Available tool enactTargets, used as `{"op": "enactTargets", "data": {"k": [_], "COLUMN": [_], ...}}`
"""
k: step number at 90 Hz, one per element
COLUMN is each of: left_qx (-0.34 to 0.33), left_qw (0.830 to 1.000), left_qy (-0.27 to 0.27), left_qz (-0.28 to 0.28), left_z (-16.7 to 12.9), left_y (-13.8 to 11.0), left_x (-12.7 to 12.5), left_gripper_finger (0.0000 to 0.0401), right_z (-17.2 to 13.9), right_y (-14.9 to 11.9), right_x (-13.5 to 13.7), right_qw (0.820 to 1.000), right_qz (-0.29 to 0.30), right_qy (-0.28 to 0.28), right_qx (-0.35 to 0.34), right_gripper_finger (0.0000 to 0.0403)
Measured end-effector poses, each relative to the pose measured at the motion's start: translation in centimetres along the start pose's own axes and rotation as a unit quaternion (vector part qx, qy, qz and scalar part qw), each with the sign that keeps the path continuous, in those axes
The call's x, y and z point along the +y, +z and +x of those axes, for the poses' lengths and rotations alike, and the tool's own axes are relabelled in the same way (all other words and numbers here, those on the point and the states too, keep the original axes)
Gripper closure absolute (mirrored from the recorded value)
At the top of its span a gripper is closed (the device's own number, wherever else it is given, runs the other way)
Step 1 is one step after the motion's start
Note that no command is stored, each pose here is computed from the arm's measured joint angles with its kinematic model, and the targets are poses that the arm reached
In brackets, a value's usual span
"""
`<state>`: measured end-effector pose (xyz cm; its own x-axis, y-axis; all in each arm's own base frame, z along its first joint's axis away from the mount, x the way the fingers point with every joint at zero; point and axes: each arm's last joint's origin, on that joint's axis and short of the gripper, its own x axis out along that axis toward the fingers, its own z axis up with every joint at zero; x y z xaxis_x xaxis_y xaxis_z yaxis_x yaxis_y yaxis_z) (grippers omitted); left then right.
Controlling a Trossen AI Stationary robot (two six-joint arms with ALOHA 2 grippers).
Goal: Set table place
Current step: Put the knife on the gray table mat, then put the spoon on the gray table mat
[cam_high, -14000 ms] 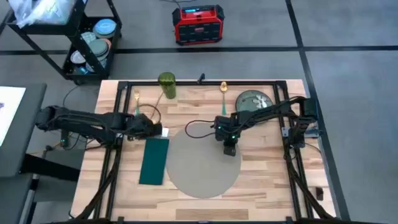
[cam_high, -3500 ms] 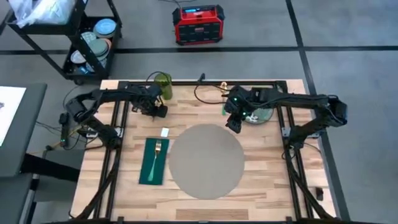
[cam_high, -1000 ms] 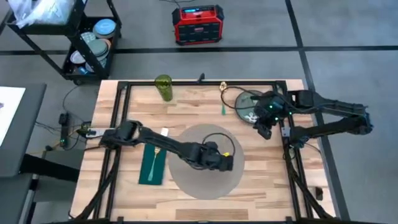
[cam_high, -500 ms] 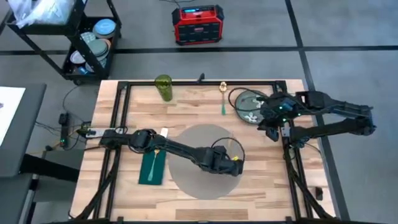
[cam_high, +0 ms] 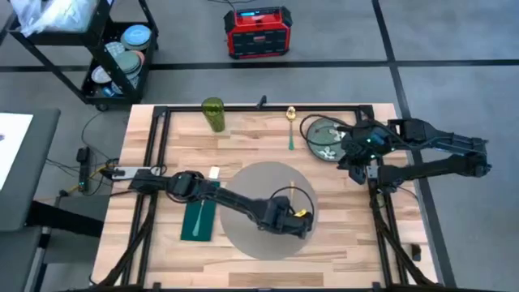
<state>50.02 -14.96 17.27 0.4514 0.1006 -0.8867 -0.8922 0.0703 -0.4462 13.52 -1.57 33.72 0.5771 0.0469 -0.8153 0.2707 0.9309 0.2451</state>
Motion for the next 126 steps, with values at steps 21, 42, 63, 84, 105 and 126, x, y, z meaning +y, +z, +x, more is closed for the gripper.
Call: {"op": "enactTargets", "data": {"k": [21,42,63,84,105,126], "left_qx": [0.032,0.029,0.029,0.032,0.034,0.034], "left_qw": [0.999,0.999,0.999,0.998,0.999,0.998], "left_qy": [0.007,0.017,0.014,-0.007,-0.02,-0.026], "left_qz": [0.013,0.014,0.023,0.045,0.037,0.052], "left_z": [1.5,1.5,1.6,1.8,1.7,1.2], "left_y": [0.0,0.2,0.6,1.3,1.2,1.2], "left_x": [0.2,0.3,0.2,-0.3,-0.6,-0.9], "left_gripper_finger": [0.0401,0.0401,0.0401,0.0367,0.0344,0.0343], "right_z": [0.0,0.0,0.0,0.0,0.0,-0.1], "right_y": [0.0,0.0,-0.1,-0.1,-0.3,-0.4], "right_x": [0.0,0.0,0.0,0.1,0.1,0.1], "right_qw": [1.0,1.0,1.0,0.999,0.999,0.999], "right_qz": [-0.008,-0.015,-0.028,-0.039,-0.037,-0.041], "right_qy": [0.0,0.0,0.002,0.025,0.029,0.029], "right_qx": [0.0,0.002,0.004,0.009,0.019,0.017], "right_gripper_finger": [0.0329,0.0329,0.0329,0.0329,0.0329,0.0329]}}
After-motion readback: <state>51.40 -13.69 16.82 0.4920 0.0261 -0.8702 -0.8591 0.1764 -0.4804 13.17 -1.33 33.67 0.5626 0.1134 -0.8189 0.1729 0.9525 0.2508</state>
